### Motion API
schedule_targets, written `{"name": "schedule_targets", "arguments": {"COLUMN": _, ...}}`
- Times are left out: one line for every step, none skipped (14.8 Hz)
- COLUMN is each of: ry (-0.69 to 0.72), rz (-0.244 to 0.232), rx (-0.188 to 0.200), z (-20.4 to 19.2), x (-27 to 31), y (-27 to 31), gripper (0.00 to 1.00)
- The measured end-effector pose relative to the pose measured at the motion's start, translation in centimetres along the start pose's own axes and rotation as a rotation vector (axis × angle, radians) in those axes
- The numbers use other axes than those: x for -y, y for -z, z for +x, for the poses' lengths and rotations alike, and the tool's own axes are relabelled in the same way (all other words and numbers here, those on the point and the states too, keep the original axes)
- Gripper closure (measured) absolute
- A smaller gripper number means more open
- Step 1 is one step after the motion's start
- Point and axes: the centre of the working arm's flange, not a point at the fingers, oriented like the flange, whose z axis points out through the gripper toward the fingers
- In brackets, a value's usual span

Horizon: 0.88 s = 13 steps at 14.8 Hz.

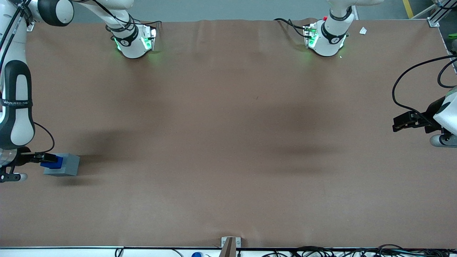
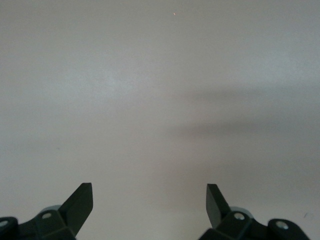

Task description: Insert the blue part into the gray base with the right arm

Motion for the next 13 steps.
{"name": "schedule_targets", "arguments": {"ry": 0.000, "rz": 0.000, "rx": -0.001, "z": 0.0, "x": 0.0, "y": 0.1, "gripper": 0.00}}
{"name": "schedule_targets", "arguments": {"ry": 0.002, "rz": 0.000, "rx": -0.002, "z": 0.1, "x": 0.1, "y": 0.2, "gripper": 0.00}}
{"name": "schedule_targets", "arguments": {"ry": 0.005, "rz": 0.000, "rx": -0.007, "z": 0.3, "x": 0.3, "y": 0.4, "gripper": 0.00}}
{"name": "schedule_targets", "arguments": {"ry": 0.010, "rz": -0.001, "rx": -0.017, "z": 0.6, "x": 0.7, "y": 0.9, "gripper": 0.00}}
{"name": "schedule_targets", "arguments": {"ry": 0.009, "rz": -0.001, "rx": -0.027, "z": 0.9, "x": 1.4, "y": 1.9, "gripper": 0.00}}
{"name": "schedule_targets", "arguments": {"ry": -0.001, "rz": 0.004, "rx": -0.027, "z": 1.1, "x": 2.3, "y": 3.1, "gripper": 0.00}}
{"name": "schedule_targets", "arguments": {"ry": -0.014, "rz": 0.011, "rx": -0.023, "z": 1.1, "x": 3.4, "y": 4.6, "gripper": 0.00}}
{"name": "schedule_targets", "arguments": {"ry": -0.027, "rz": 0.017, "rx": -0.024, "z": 1.1, "x": 4.7, "y": 6.4, "gripper": 0.00}}
{"name": "schedule_targets", "arguments": {"ry": -0.044, "rz": 0.023, "rx": -0.026, "z": 1.0, "x": 6.0, "y": 8.2, "gripper": 0.00}}
{"name": "schedule_targets", "arguments": {"ry": -0.064, "rz": 0.030, "rx": -0.025, "z": 0.7, "x": 7.4, "y": 10.1, "gripper": 0.00}}
{"name": "schedule_targets", "arguments": {"ry": -0.080, "rz": 0.038, "rx": -0.022, "z": 0.3, "x": 9.0, "y": 12.0, "gripper": 0.00}}
{"name": "schedule_targets", "arguments": {"ry": -0.090, "rz": 0.045, "rx": -0.019, "z": -0.1, "x": 10.7, "y": 13.9, "gripper": 0.00}}
{"name": "schedule_targets", "arguments": {"ry": -0.095, "rz": 0.052, "rx": -0.016, "z": -0.7, "x": 12.5, "y": 15.8, "gripper": 0.00}}
